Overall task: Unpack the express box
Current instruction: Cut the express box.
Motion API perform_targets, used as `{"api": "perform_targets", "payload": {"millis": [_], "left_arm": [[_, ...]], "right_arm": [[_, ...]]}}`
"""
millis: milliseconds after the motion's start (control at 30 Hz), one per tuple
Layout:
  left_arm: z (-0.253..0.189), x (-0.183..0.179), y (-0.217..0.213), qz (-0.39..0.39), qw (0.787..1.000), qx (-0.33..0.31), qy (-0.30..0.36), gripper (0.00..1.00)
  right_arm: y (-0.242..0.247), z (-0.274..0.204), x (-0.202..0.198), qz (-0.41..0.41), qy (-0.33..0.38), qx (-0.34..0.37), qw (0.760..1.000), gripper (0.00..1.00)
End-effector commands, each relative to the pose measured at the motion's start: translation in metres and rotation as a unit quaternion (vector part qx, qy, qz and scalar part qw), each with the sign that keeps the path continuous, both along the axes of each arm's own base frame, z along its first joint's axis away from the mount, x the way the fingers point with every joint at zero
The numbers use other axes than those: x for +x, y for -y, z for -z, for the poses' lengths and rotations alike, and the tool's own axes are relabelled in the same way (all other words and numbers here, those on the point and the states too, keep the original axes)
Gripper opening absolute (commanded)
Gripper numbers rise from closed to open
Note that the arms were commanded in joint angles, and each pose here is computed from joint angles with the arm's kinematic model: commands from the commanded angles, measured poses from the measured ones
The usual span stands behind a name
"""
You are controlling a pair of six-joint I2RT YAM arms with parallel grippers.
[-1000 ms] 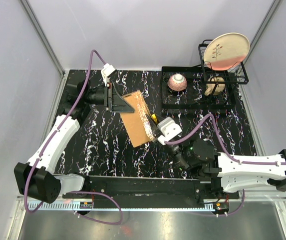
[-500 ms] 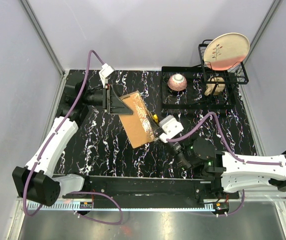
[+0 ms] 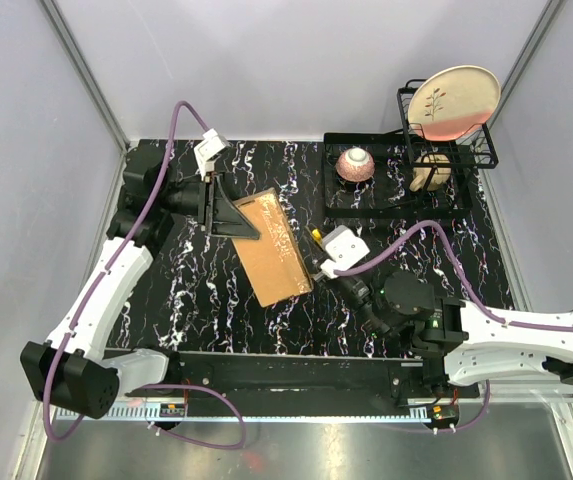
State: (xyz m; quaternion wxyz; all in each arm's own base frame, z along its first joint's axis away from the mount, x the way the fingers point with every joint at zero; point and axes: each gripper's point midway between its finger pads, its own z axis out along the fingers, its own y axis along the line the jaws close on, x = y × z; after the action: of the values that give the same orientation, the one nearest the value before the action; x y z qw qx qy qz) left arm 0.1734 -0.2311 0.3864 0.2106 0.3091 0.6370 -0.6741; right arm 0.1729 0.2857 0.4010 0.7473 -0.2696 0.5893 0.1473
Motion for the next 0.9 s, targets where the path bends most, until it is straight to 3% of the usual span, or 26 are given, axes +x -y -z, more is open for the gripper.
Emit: {"api": "perform_targets", "payload": {"millis": [0,267,433,867], "left_arm": [[-0.024,-0.011,-0.009,0.012,0.999,-0.012,0.048,0.22],[-0.020,0.011,-0.016,-0.036,0.998,-0.011,0.053,0.20],[-0.016,0.023,-0.016,-0.065,0.996,-0.001,0.060,0.20],[-0.005,0.030,-0.018,-0.097,0.992,0.032,0.069,0.17]], "right_arm": [[-0.004,0.007,-0.005,-0.021,-0.029,-0.036,0.999,0.00],[0.007,0.007,-0.016,-0.053,-0.056,-0.025,0.997,0.00],[-0.007,0.021,-0.019,-0.067,-0.068,-0.065,0.993,0.00],[-0.005,0.008,-0.018,-0.065,-0.066,-0.049,0.994,0.00]]}}
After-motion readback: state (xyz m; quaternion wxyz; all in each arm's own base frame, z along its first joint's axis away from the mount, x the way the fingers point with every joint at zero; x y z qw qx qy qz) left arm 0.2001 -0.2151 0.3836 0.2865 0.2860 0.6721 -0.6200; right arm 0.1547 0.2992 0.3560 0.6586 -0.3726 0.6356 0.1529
